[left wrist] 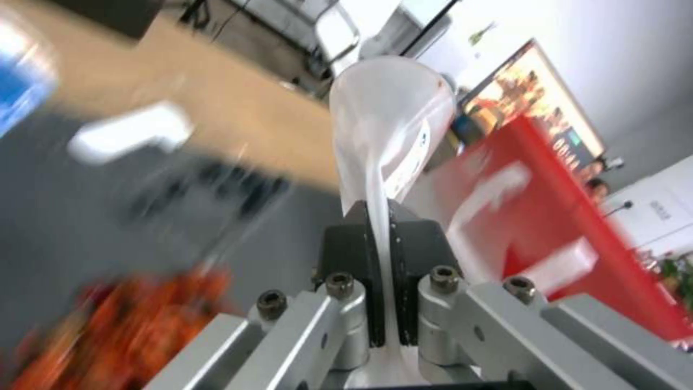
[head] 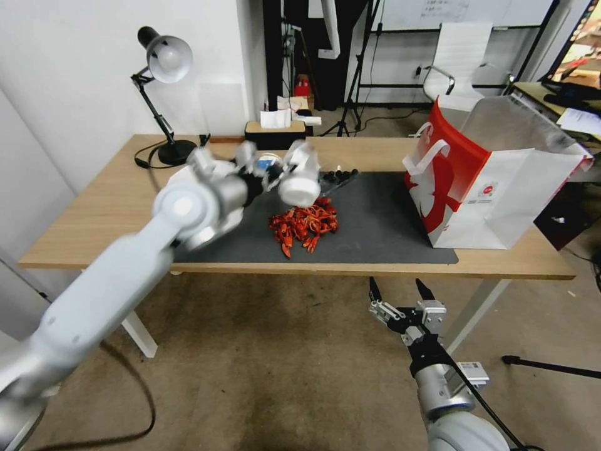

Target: Pick up the trash from the table and place it into the takeout bag.

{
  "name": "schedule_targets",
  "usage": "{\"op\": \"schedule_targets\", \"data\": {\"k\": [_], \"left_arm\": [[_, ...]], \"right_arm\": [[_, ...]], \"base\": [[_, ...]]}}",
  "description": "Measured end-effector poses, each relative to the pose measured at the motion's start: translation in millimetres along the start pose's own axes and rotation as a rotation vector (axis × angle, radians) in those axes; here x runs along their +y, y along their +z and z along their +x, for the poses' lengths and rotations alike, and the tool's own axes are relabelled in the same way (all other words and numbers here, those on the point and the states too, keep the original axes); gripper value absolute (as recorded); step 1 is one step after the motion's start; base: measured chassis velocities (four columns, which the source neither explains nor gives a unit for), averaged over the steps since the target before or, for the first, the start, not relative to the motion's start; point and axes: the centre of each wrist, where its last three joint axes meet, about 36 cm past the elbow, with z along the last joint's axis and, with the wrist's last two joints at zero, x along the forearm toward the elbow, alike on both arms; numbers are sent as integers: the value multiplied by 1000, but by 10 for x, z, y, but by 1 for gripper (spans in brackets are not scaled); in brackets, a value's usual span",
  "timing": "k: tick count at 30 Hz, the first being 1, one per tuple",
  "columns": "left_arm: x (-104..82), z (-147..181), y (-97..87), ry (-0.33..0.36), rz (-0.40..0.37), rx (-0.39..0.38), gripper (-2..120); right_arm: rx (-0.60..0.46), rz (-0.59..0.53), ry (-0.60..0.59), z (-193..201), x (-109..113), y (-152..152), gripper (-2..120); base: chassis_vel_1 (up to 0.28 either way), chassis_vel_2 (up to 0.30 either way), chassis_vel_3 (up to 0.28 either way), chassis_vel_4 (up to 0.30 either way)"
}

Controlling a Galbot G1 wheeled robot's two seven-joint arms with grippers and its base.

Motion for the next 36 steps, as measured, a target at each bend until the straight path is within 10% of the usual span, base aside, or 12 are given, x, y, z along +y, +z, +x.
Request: {"op": "schedule_targets", "data": {"k": [6,20,36], "left_arm": [[-553,-563,-317,46,-35,-3,1],[-1786,-1457,-396,191,-55,18,1],[-2211,-1794,-90,323,-226,40,1]], "right_arm": [[-4,0,12,19,22,2,100],[-15,-2,31,27,39,13,100],[-27,-5,29,44,55,42,100]], "base": [[0,0,0,0],[0,0,0,0],[0,0,0,0]]}}
